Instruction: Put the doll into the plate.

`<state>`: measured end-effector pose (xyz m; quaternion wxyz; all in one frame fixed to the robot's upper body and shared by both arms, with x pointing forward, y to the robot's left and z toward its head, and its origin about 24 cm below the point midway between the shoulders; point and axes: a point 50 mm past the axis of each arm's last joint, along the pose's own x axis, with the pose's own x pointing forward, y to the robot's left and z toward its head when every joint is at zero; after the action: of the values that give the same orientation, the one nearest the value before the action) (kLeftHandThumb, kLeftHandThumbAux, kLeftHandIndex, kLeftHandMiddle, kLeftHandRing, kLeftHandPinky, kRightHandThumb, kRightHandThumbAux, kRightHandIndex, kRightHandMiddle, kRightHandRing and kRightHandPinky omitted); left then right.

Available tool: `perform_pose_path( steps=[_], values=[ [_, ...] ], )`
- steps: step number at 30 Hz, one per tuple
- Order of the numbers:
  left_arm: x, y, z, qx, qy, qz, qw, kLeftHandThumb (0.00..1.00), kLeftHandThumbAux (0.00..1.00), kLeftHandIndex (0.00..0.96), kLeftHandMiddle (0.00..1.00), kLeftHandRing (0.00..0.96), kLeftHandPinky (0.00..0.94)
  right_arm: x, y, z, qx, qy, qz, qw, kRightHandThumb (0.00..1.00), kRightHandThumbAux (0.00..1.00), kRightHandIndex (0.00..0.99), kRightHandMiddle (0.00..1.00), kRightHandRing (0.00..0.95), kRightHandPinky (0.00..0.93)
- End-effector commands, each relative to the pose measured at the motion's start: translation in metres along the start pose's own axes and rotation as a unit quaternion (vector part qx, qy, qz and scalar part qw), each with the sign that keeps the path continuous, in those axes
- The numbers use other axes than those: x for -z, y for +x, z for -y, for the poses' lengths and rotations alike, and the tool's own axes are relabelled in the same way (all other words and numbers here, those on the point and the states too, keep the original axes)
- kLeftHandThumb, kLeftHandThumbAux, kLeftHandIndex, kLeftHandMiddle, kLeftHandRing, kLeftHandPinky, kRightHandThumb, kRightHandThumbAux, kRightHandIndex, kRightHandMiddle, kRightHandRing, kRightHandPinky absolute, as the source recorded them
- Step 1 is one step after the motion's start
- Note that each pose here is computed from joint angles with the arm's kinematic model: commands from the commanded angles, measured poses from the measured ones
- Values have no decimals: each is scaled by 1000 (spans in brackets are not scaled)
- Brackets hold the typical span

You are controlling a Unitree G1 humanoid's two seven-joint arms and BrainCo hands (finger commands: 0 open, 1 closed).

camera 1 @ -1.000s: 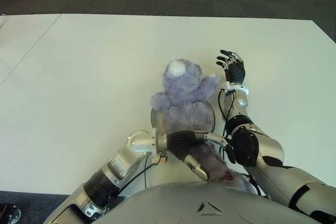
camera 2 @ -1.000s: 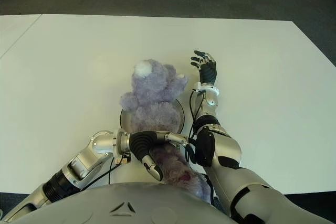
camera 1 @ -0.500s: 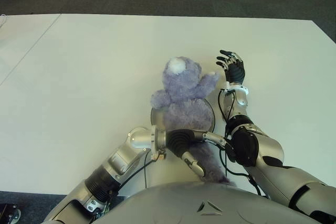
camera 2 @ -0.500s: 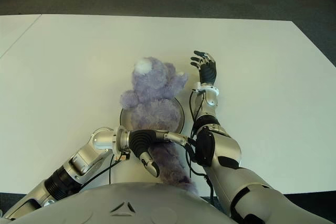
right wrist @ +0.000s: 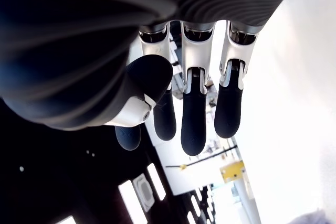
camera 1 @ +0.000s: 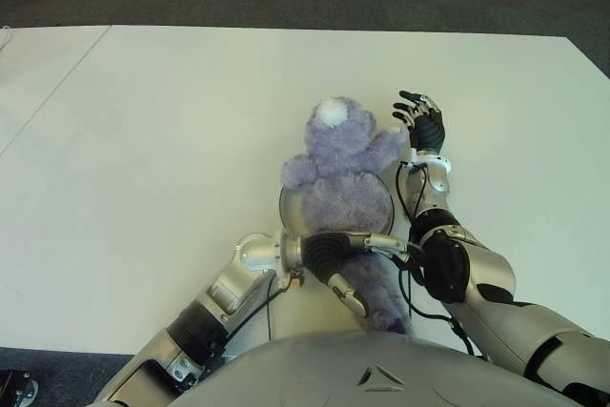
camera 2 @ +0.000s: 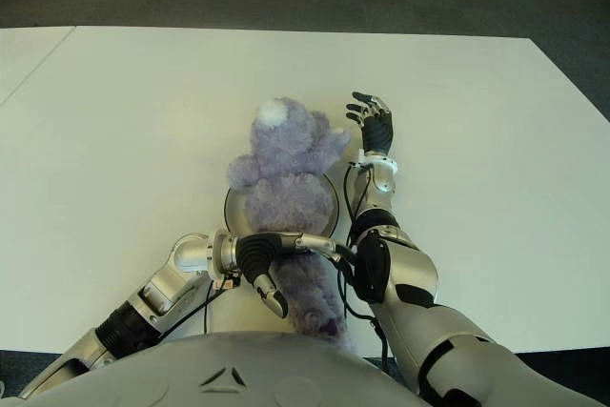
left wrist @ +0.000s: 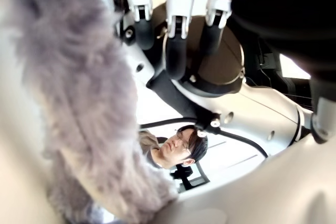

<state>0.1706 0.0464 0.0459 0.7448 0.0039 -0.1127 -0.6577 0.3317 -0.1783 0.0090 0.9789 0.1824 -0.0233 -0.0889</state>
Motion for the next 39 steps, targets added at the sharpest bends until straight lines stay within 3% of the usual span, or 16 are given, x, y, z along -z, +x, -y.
perform_pose_path(
  steps=[1,9,11,14,16,24,39],
  values=[
    [12,-8,-10,6,-9,-25,1000,0,458,0,0,28,0,101,-96,31,94,47,-235,966,1000,692,427,321,430,414],
    [-4,-10,-39,53,39,-8,998,0,454,0,0,0,0,102,-95,30,95,47,-239,965,1000,693,426,324,433,403],
    [-7,-14,-42,54,47,-1,997,0,454,0,0,0,0,102,-95,30,96,47,-239,965,1000,692,426,325,429,410],
    [-16,-34,-47,46,67,14,997,14,441,0,0,0,0,102,-94,30,97,49,-240,965,1000,691,426,322,423,426],
    [-23,-35,-48,40,87,22,995,91,393,0,0,0,0,102,-94,29,97,51,-238,965,1000,691,427,320,422,434],
    [-37,-33,-59,40,133,33,990,179,294,0,0,0,0,101,-95,28,97,56,-231,966,1000,691,429,319,423,427],
    [-44,-44,-62,34,196,2,980,157,212,0,0,0,0,101,-94,28,103,36,-235,966,1000,691,427,322,424,432]
  ],
)
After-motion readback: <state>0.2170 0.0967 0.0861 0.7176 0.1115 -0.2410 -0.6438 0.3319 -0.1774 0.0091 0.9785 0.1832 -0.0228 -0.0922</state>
